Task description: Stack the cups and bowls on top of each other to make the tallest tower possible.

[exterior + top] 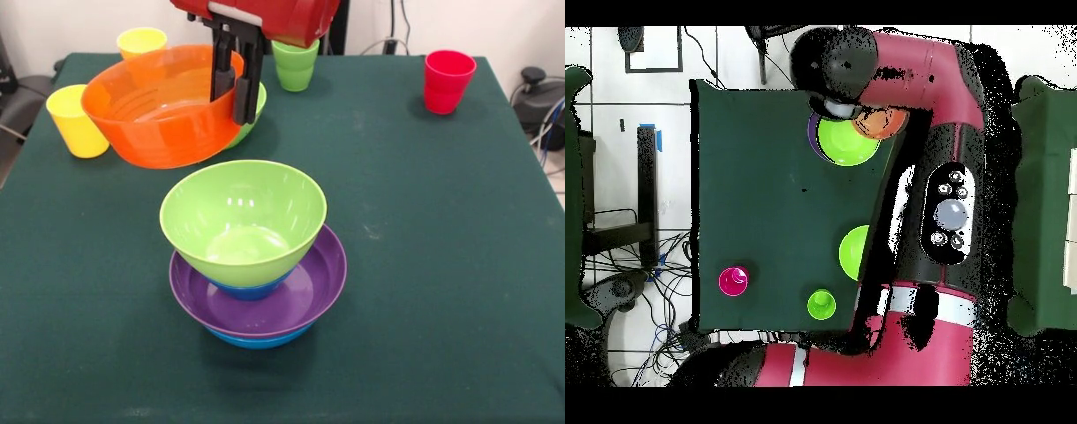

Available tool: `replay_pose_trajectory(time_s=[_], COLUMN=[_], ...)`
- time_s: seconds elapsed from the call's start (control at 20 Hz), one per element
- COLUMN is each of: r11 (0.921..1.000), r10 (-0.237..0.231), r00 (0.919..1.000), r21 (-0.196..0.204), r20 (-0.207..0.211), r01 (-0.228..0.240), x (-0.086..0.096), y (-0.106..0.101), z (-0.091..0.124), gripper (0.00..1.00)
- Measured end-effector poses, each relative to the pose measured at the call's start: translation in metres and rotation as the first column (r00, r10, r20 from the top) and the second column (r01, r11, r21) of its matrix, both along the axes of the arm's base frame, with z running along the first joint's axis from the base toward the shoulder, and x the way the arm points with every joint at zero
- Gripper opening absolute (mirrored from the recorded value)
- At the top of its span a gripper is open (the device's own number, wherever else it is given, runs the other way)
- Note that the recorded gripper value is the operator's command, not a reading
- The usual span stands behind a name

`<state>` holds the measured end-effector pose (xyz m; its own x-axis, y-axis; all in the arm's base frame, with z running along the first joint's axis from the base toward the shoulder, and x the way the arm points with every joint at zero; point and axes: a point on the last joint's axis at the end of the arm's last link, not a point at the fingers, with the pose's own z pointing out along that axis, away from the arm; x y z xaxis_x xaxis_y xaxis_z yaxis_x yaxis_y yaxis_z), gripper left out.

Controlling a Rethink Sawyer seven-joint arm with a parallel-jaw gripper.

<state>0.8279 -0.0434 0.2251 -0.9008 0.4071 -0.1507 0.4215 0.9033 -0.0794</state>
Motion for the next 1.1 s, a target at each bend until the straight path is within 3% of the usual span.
replay_pose_trajectory(time_s=[0.75, 1.1], r11=[1.0, 0.9999], r10=[0.007, 0.015], r00=[0.9997, 0.9998], r21=[-0.002, 0.004], r20=[0.025, 0.011], r01=[-0.007, -0.015], x=[-0.001, -0.006], y=[0.003, 0.012], z=[-0.004, -0.009], gripper=[0.0, 0.0])
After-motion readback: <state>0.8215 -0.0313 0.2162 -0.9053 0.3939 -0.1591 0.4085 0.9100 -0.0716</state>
